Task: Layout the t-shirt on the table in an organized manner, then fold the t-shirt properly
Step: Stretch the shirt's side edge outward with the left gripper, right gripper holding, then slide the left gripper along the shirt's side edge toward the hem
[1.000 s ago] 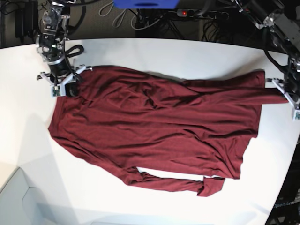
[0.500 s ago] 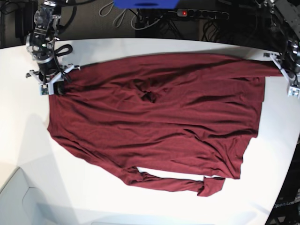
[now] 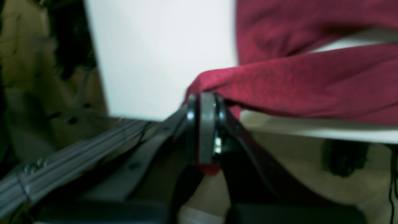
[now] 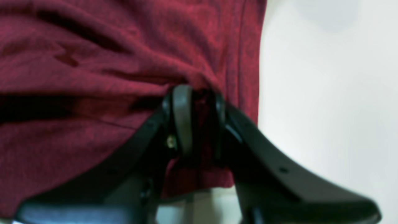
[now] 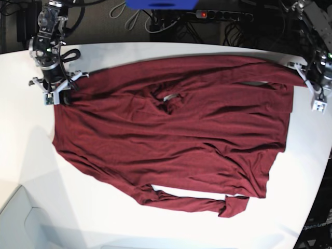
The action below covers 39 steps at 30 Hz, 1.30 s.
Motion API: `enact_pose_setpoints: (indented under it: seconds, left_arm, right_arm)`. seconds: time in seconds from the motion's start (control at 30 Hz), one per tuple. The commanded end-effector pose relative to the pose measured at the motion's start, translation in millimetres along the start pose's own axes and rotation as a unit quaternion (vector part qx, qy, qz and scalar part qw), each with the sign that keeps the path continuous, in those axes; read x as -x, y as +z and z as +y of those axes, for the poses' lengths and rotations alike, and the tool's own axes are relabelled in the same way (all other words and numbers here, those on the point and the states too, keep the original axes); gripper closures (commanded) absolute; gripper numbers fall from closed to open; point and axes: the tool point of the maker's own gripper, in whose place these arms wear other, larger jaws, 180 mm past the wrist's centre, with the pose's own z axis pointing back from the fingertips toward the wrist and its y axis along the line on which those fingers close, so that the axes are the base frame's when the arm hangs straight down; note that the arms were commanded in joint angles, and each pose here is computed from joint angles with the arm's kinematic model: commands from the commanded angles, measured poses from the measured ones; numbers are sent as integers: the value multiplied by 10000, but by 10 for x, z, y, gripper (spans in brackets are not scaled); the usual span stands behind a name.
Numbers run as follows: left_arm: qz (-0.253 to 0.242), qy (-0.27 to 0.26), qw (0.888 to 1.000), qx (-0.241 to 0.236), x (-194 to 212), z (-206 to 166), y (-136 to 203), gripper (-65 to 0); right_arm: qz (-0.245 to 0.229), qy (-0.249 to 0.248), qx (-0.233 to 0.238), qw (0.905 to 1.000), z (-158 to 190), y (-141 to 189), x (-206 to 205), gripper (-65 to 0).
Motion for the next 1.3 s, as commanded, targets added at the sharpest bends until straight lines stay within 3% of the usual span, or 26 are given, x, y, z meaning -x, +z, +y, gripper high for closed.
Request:
enact_pose_setpoints:
  seconds: [0.0,0.2,0.37,0.63,0.77,1.0,1.27]
  left_arm:
    - [1,-29,10000,-83,-34,65,1,-4]
    - [162,-45,9995,274,-41,-97,-201,-9]
    - [23,34,9992,410,-62,-118,-321,-17]
    - [110,12,9994,336,-22,-45,-362,-238]
    - [-24,100,9996,256,-133,28,-341,-296]
    - [-215,794,9966,-52,-132,372,-258,-312]
    - [-736,1421,9865,348,-527,97,-297,-308]
  right_arm:
    - [219,104,88,9997,-65,27,88,-115]
    - [244,19,309,9992,-232,79,123,-115]
    - [244,60,349,9991,-288,88,115,-115]
    - [255,50,418,9988,-347,108,127,-115]
    - [249,54,420,9988,-348,109,121,-115]
    - [269,79,423,9987,-348,139,142,-115]
    - [-135,276,507,9982,-340,254,-180,-115]
